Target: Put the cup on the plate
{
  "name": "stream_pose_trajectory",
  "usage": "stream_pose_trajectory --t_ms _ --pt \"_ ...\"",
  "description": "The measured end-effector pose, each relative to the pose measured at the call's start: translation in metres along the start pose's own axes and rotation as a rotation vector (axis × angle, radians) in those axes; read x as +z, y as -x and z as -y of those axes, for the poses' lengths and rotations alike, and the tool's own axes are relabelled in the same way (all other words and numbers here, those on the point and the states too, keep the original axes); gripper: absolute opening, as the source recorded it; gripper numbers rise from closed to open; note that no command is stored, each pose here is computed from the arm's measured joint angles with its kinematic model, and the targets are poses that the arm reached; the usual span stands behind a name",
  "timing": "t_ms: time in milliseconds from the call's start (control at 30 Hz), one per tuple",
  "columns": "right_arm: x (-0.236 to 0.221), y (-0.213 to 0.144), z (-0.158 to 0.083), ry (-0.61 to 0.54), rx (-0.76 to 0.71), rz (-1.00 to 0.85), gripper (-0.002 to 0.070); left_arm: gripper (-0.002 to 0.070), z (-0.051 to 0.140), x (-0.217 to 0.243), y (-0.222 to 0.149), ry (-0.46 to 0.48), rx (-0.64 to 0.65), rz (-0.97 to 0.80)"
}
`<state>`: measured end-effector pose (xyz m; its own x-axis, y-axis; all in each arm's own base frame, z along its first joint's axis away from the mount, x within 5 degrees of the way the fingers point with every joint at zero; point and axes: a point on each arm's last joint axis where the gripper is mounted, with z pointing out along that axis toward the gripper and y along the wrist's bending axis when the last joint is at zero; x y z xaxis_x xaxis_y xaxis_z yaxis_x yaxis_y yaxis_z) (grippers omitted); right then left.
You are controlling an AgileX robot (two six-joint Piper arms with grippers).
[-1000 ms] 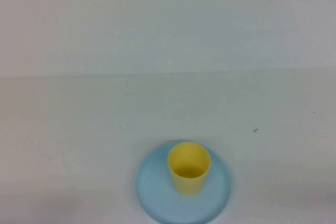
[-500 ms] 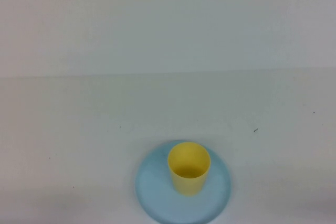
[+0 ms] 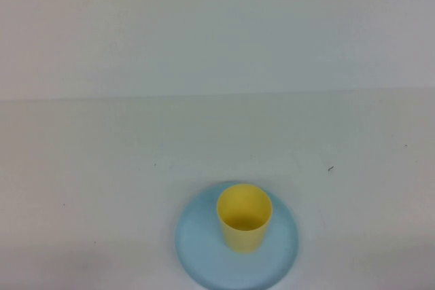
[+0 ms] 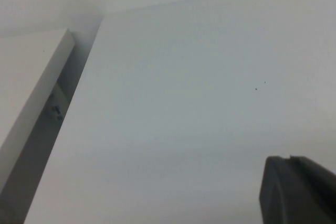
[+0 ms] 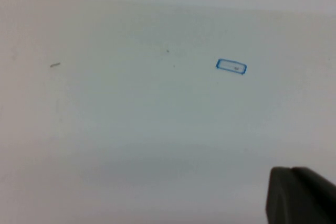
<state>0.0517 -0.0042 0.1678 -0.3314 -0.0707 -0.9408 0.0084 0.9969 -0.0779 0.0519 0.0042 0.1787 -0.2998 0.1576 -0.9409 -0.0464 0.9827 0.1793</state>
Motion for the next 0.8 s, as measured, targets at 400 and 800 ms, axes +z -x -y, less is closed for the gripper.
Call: stream_pose_trajectory --t_ms 400,800 --pt "0.0000 -0.0006 0.0004 -0.010 0.004 -0.007 0.0001 0.0000 0.0000 0.0000 0.0000 0.000 0.000 0.000" --pt "0.0000 -0.0006 0.0004 -0.009 0.001 -0.007 0.0001 0.0000 0.0000 0.0000 0.0000 0.000 0.000 0.000"
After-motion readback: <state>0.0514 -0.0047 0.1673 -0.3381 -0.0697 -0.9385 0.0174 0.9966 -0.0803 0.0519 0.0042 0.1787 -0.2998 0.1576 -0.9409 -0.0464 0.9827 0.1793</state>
